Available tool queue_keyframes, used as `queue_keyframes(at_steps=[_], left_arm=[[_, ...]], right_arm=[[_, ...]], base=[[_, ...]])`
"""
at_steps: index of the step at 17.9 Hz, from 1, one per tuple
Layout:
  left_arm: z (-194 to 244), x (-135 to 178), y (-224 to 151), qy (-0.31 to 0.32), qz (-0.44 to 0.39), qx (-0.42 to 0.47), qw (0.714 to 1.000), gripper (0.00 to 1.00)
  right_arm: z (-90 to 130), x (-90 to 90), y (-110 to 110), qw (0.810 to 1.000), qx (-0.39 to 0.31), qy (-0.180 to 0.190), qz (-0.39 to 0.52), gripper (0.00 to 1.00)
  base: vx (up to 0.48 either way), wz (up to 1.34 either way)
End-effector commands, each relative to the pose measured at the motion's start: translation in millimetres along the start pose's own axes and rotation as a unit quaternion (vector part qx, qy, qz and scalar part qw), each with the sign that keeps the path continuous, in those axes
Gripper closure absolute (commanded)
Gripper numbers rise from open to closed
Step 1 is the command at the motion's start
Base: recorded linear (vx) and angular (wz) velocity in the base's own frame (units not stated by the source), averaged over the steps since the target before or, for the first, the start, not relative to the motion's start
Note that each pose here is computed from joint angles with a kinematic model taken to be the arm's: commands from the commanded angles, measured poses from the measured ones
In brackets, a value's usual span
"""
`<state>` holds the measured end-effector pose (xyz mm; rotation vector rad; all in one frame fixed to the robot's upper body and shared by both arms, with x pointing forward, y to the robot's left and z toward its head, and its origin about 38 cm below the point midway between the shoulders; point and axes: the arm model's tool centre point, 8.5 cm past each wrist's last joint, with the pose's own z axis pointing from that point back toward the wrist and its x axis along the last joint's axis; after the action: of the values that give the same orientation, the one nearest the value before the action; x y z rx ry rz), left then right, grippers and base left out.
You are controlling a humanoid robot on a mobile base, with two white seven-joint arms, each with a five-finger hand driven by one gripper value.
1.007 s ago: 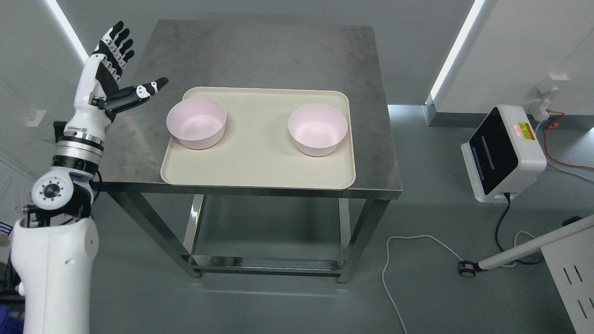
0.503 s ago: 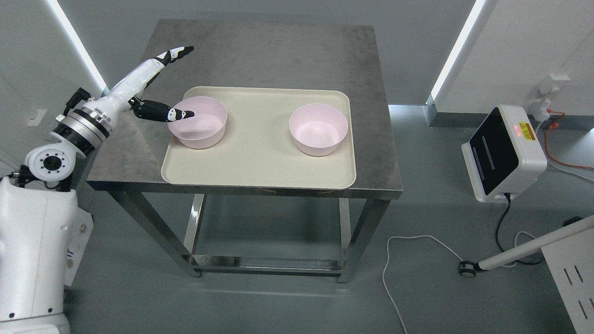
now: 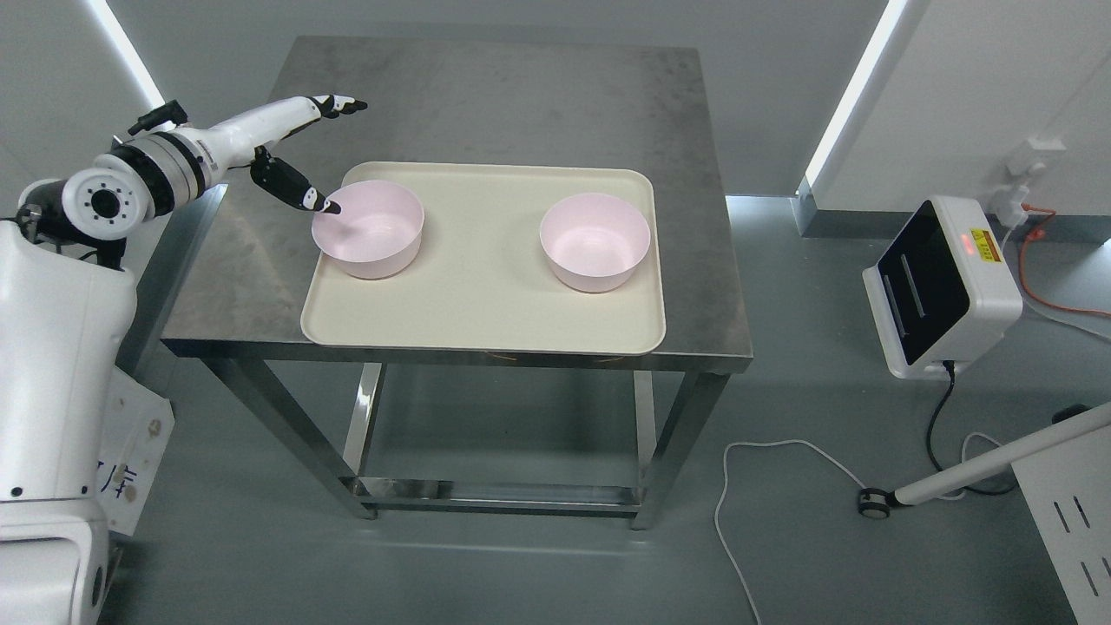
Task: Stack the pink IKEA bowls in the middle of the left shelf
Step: 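Lower the left hand into the nearer pink bowl and grip its rim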
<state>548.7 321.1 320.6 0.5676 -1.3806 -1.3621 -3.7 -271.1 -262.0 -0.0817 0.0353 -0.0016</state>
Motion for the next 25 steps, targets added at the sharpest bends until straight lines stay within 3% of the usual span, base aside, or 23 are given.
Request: queue_keyframes(at_steps=[1, 6, 13, 25], left_arm=[[-28, 8, -27, 0.021, -0.045, -0.085, 0.995, 0.0], [-46, 26, -52, 0.016, -0.07, -0.125, 0.989, 0.04], [-49, 21, -39, 0.032, -0.077, -0.129, 0.988, 0.09], [-55, 37, -27, 0.014, -0.083, -0.12, 0.989, 0.55]], right_arm=[[-1, -7.1, -11, 1.0, -0.008, -0.002, -0.005, 0.0], [-1, -7.1, -11, 1.0, -0.008, -0.002, -0.005, 0.0], [-1, -7.1, -11, 1.0, -0.008, -0.002, -0.005, 0.0], [-1, -7.1, -11, 1.0, -0.008, -0.002, -0.005, 0.0]], base=[[0.0, 0.0], [0.0, 0.0], [0.0, 0.0], [0.0, 0.0]])
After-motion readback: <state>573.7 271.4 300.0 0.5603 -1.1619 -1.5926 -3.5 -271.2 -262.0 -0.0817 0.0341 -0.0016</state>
